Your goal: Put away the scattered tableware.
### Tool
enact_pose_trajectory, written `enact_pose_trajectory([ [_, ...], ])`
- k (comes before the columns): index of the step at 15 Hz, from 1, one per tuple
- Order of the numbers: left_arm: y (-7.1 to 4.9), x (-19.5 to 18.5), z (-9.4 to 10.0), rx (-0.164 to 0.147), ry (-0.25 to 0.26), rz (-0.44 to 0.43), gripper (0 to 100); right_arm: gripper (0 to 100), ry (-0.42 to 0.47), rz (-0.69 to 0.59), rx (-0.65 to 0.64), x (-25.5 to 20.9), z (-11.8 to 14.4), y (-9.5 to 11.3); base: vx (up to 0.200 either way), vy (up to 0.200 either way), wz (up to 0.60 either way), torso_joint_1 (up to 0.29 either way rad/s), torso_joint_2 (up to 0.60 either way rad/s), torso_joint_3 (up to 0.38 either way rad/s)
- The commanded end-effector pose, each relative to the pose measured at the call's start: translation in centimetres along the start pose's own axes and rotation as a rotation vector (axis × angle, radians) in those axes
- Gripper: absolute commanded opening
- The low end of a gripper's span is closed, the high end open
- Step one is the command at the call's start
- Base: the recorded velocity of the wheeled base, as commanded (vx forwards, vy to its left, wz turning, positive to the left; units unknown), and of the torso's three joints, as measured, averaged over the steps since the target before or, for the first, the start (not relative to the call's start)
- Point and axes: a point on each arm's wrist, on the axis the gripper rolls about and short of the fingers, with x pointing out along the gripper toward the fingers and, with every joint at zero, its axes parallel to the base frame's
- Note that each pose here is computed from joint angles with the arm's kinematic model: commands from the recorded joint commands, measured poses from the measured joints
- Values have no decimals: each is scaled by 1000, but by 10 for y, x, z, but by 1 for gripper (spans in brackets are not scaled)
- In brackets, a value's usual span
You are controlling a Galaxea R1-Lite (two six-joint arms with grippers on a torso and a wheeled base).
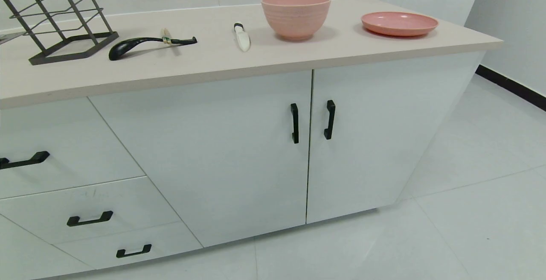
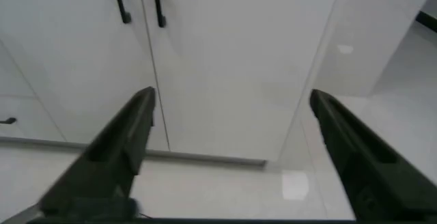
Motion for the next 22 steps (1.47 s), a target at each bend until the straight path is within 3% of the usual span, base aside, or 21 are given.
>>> enact_pose_trajectory([
  [1, 0, 0, 0, 0, 0, 0, 100, 100, 14, 128, -4, 80, 52, -15, 0, 0, 0, 0, 0, 0],
  [5, 0, 0, 0, 0, 0, 0, 100, 100, -53, 302, -90, 160, 28, -22, 0, 0, 0, 0, 0, 0],
  [6, 0, 0, 0, -1, 0, 0, 100, 100, -70, 424, -118, 184, 20, -23, 0, 0, 0, 0, 0, 0],
  [9, -1, 0, 2, -2, -20, -19, 100, 100, -71, 507, -143, 223, 11, -23, 0, 0, 0, 0, 0, 0],
  [11, -2, -3, 25, -15, -250, -49, 100, 100, -73, 545, -145, 241, 3, -23, 0, 0, 0, 0, 0, 0],
  [12, -3, -5, 32, -11, -309, -100, 100, 100, -80, 566, -149, 250, 1, -23, 0, 0, 0, 0, 0, 0],
  [13, -5, -5, 34, 1, -303, -185, 100, 100, -92, 580, -152, 260, 1, -20, 0, 0, 0, 0, 0, 0],
  [14, -6, -4, 38, 5, -282, -241, 100, 100, -99, 585, -153, 266, 1, -20, 0, 0, 0, 0, 0, 0],
  [15, -8, 2, 60, 9, -222, -359, 100, 100, -97, 610, -147, 273, -2, -15, 0, 0, 0, 0, 0, 0],
  [16, -9, 8, 73, 8, -186, -421, 100, 100, -91, 627, -140, 274, -5, -10, 0, 0, 0, 0, 0, 0],
  [17, -14, 24, 99, 6, -133, -537, 100, 100, -83, 656, -132, 274, -9, -3, 0, 0, 0, 0, 0, 0],
  [18, -22, 45, 126, 11, -114, -675, 100, 100, -84, 673, -128, 275, -9, 2, 0, 0, 0, 0, 0, 0],
  [19, -31, 62, 143, 36, -127, -773, 100, 100, -80, 677, -126, 275, -10, 3, 0, 0, 0, 0, 0, 0],
  [20, -43, 81, 154, 92, -162, -868, 100, 100, -75, 678, -125, 275, -12, 3, 0, 0, 0, 0, 0, 0],
  [21, -53, 94, 154, 147, -174, -952, 100, 100, -79, 677, -127, 276, -11, 3, 0, 0, 0, 0, 0, 0],
  [22, -63, 104, 149, 181, -150, -1054, 100, 100, -86, 676, -129, 275, -9, 3, 0, 0, 0, 0, 0, 0],
])
